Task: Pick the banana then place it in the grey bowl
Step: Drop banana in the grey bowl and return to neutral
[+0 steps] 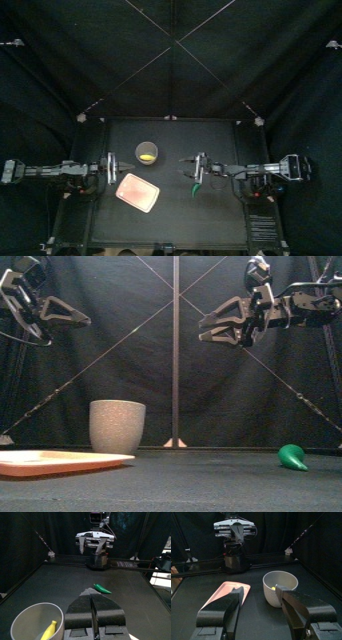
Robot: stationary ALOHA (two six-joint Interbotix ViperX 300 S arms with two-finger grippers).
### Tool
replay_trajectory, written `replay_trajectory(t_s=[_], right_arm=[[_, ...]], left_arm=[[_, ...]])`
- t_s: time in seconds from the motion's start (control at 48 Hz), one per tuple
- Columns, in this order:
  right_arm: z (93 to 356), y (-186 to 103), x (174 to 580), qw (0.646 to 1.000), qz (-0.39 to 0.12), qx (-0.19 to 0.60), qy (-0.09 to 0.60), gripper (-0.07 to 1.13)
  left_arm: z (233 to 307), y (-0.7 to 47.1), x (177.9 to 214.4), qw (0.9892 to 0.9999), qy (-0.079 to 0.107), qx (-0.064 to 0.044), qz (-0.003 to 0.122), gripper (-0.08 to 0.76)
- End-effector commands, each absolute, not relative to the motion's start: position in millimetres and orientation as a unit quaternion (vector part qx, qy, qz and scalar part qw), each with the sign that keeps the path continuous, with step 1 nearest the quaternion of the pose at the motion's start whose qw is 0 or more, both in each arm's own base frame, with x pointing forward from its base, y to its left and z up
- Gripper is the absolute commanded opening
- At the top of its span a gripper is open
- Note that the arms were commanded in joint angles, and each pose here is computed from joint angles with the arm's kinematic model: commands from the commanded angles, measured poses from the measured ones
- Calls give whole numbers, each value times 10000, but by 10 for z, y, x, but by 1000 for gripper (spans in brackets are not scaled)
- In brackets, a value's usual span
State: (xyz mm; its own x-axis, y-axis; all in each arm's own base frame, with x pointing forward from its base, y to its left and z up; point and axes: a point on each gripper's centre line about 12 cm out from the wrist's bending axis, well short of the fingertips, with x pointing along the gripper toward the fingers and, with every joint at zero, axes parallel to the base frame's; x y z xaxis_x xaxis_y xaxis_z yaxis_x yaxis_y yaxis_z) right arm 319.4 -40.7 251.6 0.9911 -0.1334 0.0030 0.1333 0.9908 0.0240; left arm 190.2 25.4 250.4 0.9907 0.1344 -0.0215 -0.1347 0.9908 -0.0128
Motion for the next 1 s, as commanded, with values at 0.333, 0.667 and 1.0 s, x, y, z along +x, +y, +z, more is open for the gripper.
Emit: replay_trajectory(t_s=[0.333, 0.667, 1.0], right_arm=[[2605, -426, 3155, 9973, -700, 102, -191, 882], [2583, -432, 3148, 9972, -718, 116, -162, 882], [2534, -463, 3138, 9966, -799, 187, -90, 882]], left_arm=[[2497, 260, 1906, 9975, 118, -72, 690, 1], [2474, 260, 1900, 9975, 140, -88, 693, 1], [2545, 252, 1920, 9978, 65, -61, 664, 1]])
